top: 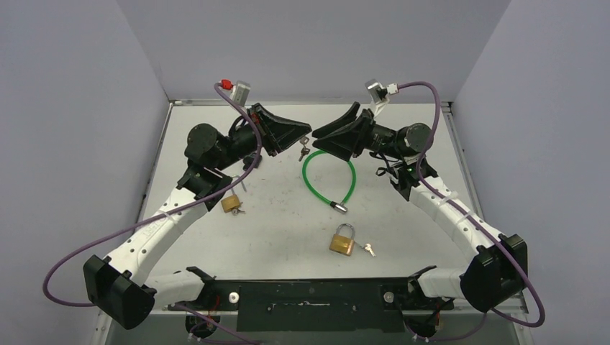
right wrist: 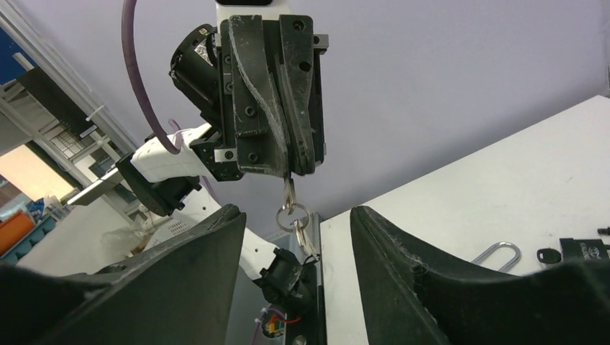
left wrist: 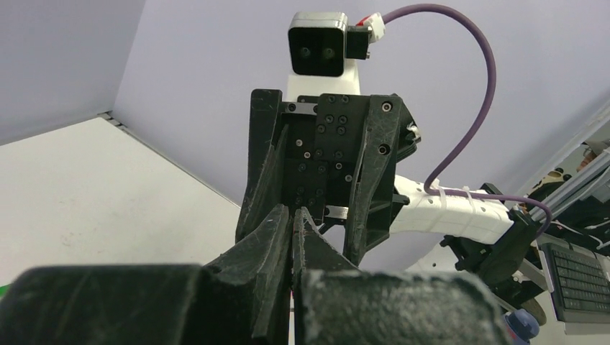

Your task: Unlock with the key

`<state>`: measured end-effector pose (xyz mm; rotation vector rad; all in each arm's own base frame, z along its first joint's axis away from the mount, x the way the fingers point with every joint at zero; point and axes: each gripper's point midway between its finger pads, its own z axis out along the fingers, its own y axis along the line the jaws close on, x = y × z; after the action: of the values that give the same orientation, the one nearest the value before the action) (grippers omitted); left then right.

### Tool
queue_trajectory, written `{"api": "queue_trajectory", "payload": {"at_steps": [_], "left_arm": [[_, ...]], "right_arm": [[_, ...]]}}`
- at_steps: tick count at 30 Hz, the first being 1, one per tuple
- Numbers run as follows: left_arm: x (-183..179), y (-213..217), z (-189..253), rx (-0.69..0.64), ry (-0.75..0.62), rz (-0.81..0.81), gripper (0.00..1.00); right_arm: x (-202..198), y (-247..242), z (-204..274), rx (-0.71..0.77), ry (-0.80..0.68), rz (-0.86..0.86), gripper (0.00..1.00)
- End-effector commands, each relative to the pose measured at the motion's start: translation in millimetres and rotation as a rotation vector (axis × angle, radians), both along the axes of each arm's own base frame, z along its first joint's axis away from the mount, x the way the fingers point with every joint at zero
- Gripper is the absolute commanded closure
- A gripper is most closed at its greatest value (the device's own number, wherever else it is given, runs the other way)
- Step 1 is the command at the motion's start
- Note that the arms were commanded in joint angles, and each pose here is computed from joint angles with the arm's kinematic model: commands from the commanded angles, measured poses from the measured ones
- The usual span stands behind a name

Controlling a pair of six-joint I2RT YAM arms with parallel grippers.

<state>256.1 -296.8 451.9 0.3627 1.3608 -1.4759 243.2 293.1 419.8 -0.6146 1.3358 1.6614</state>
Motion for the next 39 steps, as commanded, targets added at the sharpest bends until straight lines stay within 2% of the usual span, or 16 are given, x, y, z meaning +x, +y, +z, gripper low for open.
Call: {"api": "queue_trajectory", "payload": {"at_steps": [1, 7, 20, 23, 27, 28, 29, 30, 31, 34, 36, 39], "left_arm": [[-12, -2, 15, -0.032, -0.072, -0.066, 1.0], [-12, -6, 10, -0.031, -0.054, -0.092, 1.0], [-10, -7, 14, -0.062, -0.052, -0.096, 1.0], [-10, -8, 13, -0.061, -0.048, -0.098, 1.0], [-9, -7, 12, -0.061, -0.036, -0.093, 1.0], [-7, -6, 10, -0.061, -0.025, -0.078, 1.0], [-4, -5, 10, -0.059, -0.016, -0.063, 0.97], [-2, -4, 9, -0.054, -0.013, -0.046, 0.79], [0, -2, 9, -0.053, -0.01, -0.027, 0.66], [11, 7, 6, -0.037, 0.014, 0.07, 0.39], [23, 16, 0, -0.008, 0.042, 0.161, 0.31], [30, 27, -5, 0.061, 0.033, 0.251, 0.26]], "right_arm": [[-7, 4, 24, 0.017, -0.079, 0.033, 0.48], [-7, 7, 28, 0.017, -0.087, 0.037, 0.61], [-5, 18, 13, -0.034, -0.064, 0.057, 0.71], [-3, 20, 12, -0.036, -0.055, 0.055, 0.78], [4, 18, 12, -0.024, -0.037, 0.017, 1.0], [8, 16, 12, -0.017, -0.03, -0.008, 1.0], [11, 15, 11, -0.015, -0.024, -0.026, 1.0], [12, 13, 10, -0.013, -0.024, -0.039, 1.0], [13, 11, 10, -0.011, -0.024, -0.052, 1.0], [22, 4, 4, -0.019, -0.017, -0.105, 1.0], [28, -3, -4, -0.036, -0.004, -0.15, 1.0], [43, -17, -23, -0.089, 0.032, -0.257, 1.0]]}}
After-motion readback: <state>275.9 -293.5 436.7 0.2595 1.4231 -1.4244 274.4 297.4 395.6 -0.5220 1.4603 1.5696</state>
